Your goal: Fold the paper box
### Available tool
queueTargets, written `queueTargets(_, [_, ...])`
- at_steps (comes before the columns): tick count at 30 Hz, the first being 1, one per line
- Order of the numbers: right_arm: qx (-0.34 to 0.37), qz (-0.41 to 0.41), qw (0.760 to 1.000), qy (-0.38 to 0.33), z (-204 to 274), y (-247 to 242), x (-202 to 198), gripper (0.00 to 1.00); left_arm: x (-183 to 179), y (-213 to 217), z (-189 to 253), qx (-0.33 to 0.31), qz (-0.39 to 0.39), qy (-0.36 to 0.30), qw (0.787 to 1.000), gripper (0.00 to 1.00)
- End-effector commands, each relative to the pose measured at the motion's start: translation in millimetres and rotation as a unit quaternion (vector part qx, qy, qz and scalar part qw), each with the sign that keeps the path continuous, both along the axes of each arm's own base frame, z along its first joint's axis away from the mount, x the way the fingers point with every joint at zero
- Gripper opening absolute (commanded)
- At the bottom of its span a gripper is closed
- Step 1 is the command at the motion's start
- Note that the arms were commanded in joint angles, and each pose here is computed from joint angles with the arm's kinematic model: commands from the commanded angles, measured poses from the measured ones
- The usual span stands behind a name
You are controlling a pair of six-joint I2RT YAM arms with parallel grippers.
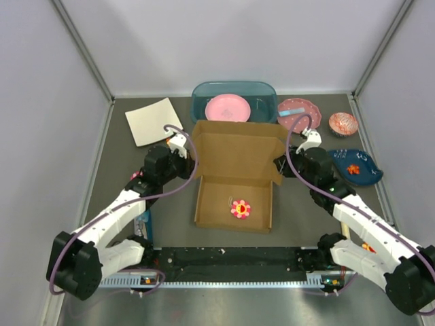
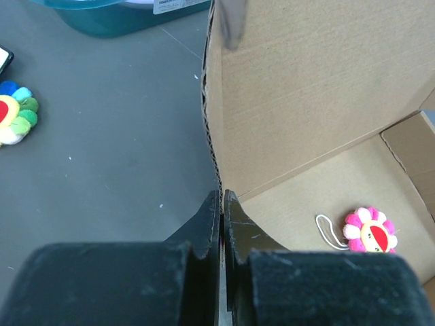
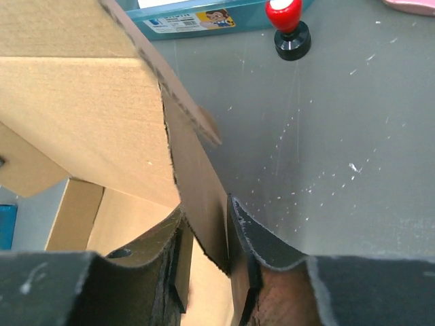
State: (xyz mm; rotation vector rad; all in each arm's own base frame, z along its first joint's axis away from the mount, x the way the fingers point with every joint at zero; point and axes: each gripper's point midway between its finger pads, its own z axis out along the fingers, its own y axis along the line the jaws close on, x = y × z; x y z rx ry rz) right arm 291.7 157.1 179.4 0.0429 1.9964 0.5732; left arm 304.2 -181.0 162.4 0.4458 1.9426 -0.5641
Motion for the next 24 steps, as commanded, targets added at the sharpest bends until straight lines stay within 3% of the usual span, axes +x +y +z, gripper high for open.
queueTargets(1, [0.005,-0.051,0.999,0.002,1,-6,3,0.21,-2,-4,19,-0.030,0.025,-0.028,0.999,0.00])
queueTargets(11, [0.008,-0.089,0.996,0.020,-13,0,3,0.00,-11,-11,24,-0.059,0.046,-0.047,0.996,0.00])
queueTargets(14, [0.003,-0.099,0.995,0.024,-15,0,4,0.00,-10,-11,29,-0.066,0.054,-0.048,0.995,0.08])
queueTargets(19, [-0.005,-0.103,0.995,0.014,-10,-4,4,0.00,-8,-6,49,-0.069,0.061,-0.079,0.993,0.30])
queueTargets(24, [-0.008,-0.095,0.995,0.011,-6,-3,3,0.00,0,-1,59,-0.052,0.074,-0.096,0.991,0.40])
